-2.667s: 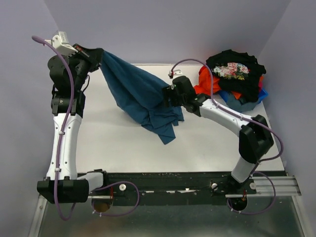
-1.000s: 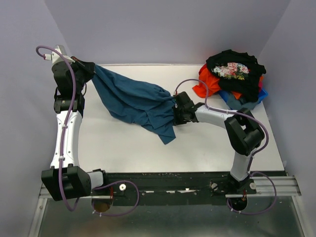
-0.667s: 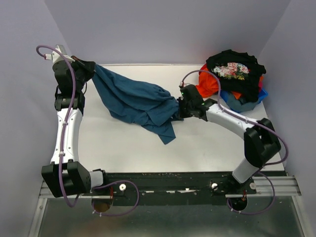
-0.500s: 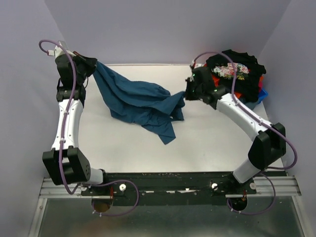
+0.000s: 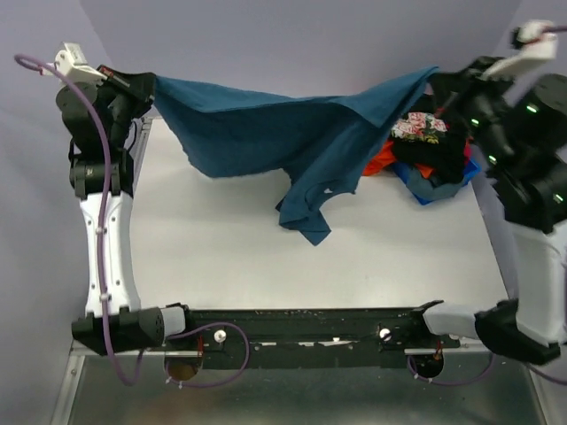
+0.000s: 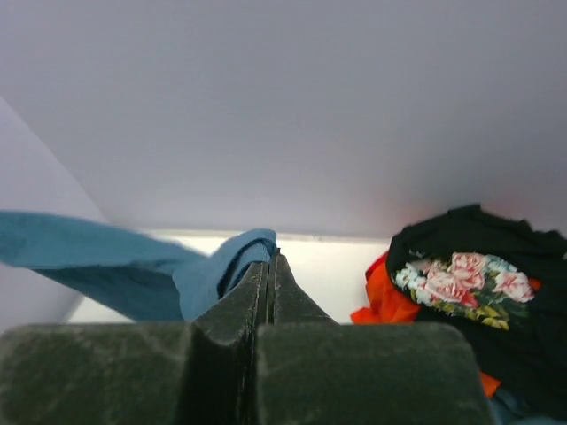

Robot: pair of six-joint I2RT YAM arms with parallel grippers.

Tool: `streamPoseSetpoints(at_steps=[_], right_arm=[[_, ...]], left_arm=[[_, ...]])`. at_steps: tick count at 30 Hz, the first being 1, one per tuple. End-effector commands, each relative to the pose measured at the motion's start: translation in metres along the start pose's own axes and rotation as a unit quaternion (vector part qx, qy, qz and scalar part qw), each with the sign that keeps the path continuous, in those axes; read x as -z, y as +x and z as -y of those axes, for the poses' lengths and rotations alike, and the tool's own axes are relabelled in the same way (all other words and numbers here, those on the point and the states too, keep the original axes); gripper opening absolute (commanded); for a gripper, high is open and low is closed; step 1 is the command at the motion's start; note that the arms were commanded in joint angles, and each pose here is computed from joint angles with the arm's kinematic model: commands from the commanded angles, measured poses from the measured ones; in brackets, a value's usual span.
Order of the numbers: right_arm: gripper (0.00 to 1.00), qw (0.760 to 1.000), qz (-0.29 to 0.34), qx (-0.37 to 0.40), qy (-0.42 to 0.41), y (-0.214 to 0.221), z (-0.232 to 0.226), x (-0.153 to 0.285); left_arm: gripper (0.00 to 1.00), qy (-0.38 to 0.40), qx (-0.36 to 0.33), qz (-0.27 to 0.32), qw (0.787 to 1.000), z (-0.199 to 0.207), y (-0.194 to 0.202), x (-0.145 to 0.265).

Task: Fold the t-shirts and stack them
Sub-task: Flatten out the tshirt

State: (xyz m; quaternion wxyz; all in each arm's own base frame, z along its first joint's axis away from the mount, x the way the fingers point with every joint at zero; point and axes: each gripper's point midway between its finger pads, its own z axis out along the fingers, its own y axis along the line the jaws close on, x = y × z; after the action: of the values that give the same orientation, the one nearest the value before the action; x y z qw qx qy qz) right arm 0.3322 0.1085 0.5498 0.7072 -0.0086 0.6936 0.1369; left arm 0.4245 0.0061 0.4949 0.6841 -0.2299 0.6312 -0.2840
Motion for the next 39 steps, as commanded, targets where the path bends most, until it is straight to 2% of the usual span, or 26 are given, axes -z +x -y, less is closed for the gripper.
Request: streamPoseSetpoints(at_steps=[1,5,8,10,13,15,18,20,24,29,34,39], right_arm=[[0.01,0.995,0.098,0.003,-0.035,-0.061,0.001,0.090],[0.01,0.990,0.140,-0.006,-0.034,-0.091,0.005,0.125],[0.01,0.991,0.133,0.000,-0.006,-0.095,0.012,0.112],[0.01,0.995,0.100,0.002,0.027,-0.075,0.019,0.080],[0.01,0.998,0.005,0.008,0.062,-0.009,0.023,0.006],[0.01,0.997,-0.061,-0.004,0.042,0.040,0.016,-0.039],[0.01,0.993,-0.113,-0.042,-0.011,0.069,0.003,-0.085],[0.01,0.994,-0.086,-0.050,-0.046,0.041,-0.009,-0.092],[0.01,0.984,-0.004,-0.083,-0.156,-0.024,-0.024,-0.088],[0.01,0.976,0.043,-0.102,-0.188,-0.057,-0.010,-0.079],[0.01,0.955,0.029,-0.159,-0.248,-0.064,0.001,-0.077],[0.01,0.960,0.007,-0.160,-0.227,-0.045,0.010,-0.074]], left_arm=[[0.00,0.027,-0.055,0.042,0.997,0.038,-0.026,0.078],[0.00,0.027,-0.083,0.079,0.993,0.061,-0.055,0.101],[0.00,0.022,-0.089,0.084,0.992,0.071,-0.073,0.091],[0.00,0.001,-0.091,0.089,0.992,0.063,-0.078,0.078],[0.00,-0.030,-0.070,0.055,0.996,0.022,-0.048,0.040],[0.00,-0.039,-0.041,0.022,0.998,-0.010,-0.013,0.014],[0.00,-0.051,-0.004,-0.014,0.999,-0.046,0.024,-0.021],[0.00,-0.046,0.002,-0.024,0.999,-0.045,0.022,-0.039],[0.00,-0.028,-0.029,0.011,0.999,-0.008,-0.029,-0.056],[0.00,-0.002,-0.026,0.043,0.999,0.018,-0.082,-0.068],[0.00,0.063,-0.014,0.036,0.997,0.013,-0.075,-0.075],[0.00,0.063,-0.023,0.036,0.997,-0.013,-0.046,-0.062]])
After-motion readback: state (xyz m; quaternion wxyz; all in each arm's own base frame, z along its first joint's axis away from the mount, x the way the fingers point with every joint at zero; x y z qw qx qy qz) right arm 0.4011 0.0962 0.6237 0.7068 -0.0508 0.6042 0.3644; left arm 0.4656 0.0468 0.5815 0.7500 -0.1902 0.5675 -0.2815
